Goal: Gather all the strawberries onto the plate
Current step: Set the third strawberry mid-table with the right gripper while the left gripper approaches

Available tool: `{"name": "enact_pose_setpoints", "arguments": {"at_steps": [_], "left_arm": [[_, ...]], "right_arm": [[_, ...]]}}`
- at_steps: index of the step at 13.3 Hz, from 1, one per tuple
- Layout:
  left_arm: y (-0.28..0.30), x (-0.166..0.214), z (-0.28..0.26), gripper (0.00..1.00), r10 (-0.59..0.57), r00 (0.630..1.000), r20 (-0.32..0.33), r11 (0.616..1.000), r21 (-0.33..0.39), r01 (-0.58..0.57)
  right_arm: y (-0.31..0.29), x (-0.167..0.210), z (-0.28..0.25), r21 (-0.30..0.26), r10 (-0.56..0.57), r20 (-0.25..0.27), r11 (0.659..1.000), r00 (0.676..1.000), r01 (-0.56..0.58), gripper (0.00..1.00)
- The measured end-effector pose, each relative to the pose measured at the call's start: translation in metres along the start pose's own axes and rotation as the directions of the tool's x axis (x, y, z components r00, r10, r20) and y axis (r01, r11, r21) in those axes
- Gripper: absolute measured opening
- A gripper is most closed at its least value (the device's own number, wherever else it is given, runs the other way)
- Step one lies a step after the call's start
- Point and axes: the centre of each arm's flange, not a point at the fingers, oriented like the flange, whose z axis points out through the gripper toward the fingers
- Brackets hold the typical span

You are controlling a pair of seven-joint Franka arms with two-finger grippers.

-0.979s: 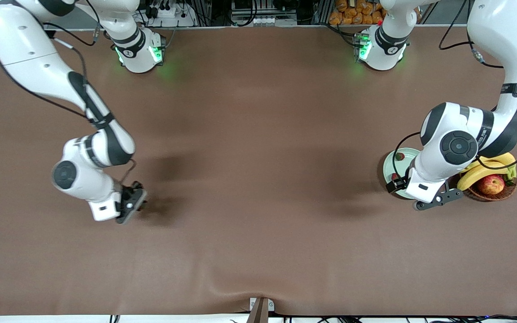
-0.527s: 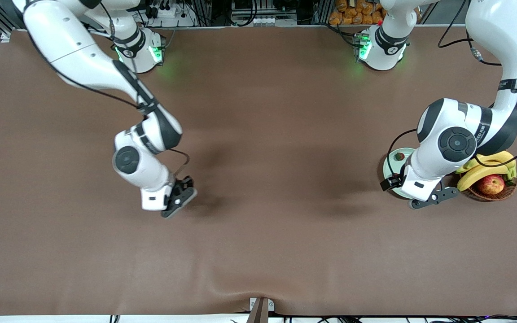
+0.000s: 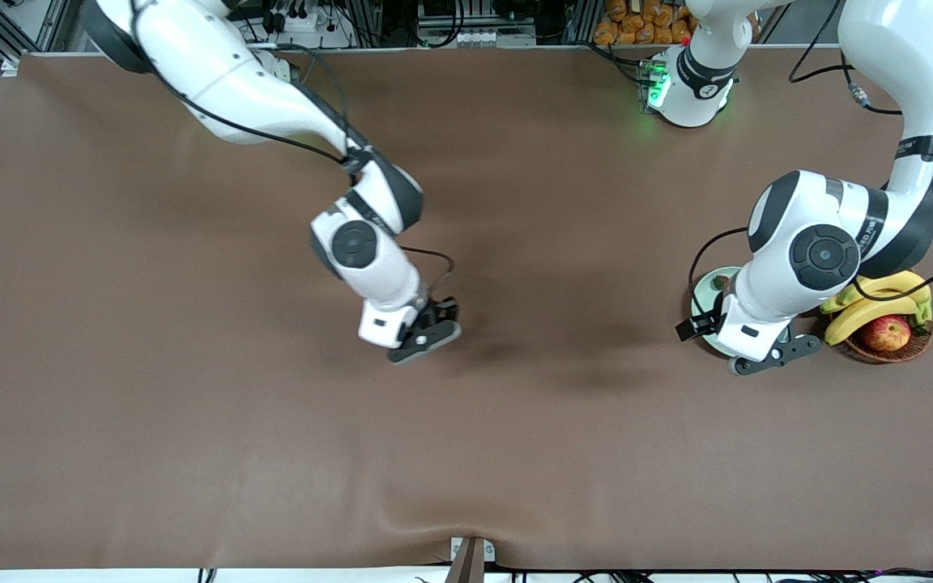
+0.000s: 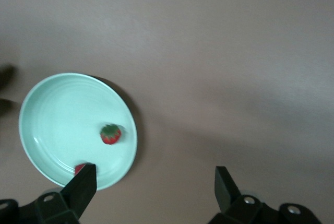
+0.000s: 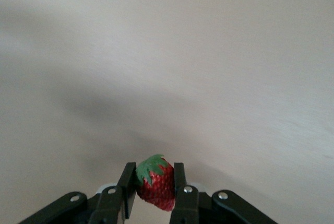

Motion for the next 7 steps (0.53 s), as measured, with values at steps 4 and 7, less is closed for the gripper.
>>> {"name": "enact_pose_setpoints", "arguments": {"at_steps": [4, 7], "left_arm": [[0.024, -0.013, -0.012, 1.0, -0.037, 0.999, 0.0, 0.999, -0.027, 0.037], [0.055, -0.032, -0.023, 1.0, -0.098, 0.995, 0.009, 0.993, -0.061, 0.098]], "right_arm": [[-0.05, 0.007, 0.039, 0.098, 0.046, -0.143, 0.995, 0.989, -0.032, 0.33], [-0.076, -0.006, 0.081, 0.141, 0.048, -0.198, 0.99, 0.979, -0.02, 0.33]]}}
